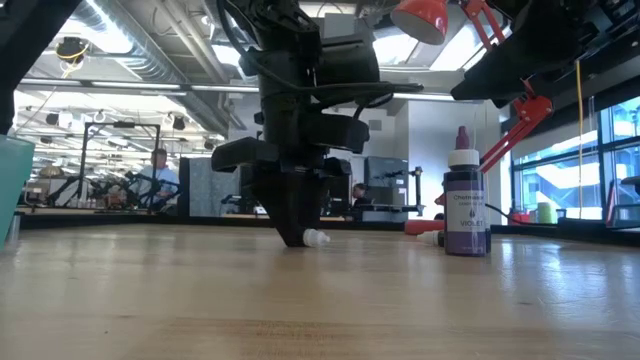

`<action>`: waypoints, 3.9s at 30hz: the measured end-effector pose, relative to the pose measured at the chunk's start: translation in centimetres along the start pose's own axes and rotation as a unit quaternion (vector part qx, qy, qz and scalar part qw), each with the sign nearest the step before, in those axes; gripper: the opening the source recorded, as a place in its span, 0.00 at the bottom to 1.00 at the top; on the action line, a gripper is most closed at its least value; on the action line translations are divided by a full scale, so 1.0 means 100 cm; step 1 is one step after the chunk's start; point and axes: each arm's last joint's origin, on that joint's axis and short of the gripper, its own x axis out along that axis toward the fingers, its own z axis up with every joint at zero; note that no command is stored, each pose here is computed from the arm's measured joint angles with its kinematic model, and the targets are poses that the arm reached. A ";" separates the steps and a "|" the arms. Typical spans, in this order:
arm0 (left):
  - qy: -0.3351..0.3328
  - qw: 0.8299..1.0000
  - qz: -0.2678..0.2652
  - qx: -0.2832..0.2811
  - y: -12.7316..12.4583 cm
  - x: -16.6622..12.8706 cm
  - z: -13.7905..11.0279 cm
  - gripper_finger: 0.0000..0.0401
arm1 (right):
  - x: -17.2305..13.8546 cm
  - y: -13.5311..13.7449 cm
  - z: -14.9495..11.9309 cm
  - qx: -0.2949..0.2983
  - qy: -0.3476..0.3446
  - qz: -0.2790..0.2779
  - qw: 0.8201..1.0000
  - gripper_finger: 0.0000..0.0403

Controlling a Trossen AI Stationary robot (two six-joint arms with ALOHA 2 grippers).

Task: Pick & Place food coloring
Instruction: Put the green food coloring into the blue bin

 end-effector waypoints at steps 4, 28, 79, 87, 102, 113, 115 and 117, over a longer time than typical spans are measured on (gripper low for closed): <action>-0.002 1.000 0.000 -0.018 -0.001 0.000 0.001 0.36 | 0.000 0.000 0.000 0.000 0.000 0.000 1.000 0.39; -0.102 0.990 -0.054 -0.084 -0.043 -0.034 0.031 0.13 | 0.000 0.002 -0.005 0.046 0.032 0.032 0.998 0.39; -0.533 0.831 0.111 -0.112 -0.115 -0.005 -0.046 0.16 | 0.088 0.032 0.011 -0.022 -0.199 0.037 0.979 0.39; -0.552 0.819 0.114 -0.109 -0.116 -0.010 -0.044 0.16 | 0.092 0.032 0.013 -0.023 -0.199 0.034 0.979 0.39; -0.552 0.818 0.114 -0.109 -0.115 -0.010 -0.044 0.18 | 0.092 0.033 0.013 -0.037 -0.197 0.042 0.979 0.55; -0.578 0.800 0.111 -0.118 -0.115 -0.015 -0.042 0.20 | 0.096 0.033 0.009 -0.043 -0.182 0.042 0.982 0.73; -0.583 0.795 0.109 -0.122 -0.115 -0.016 -0.042 0.20 | 0.099 0.034 0.009 -0.052 -0.180 0.037 0.982 0.71; -0.592 0.789 0.108 -0.124 -0.114 -0.018 -0.041 0.20 | 0.103 0.036 0.010 -0.062 -0.180 0.032 0.981 0.70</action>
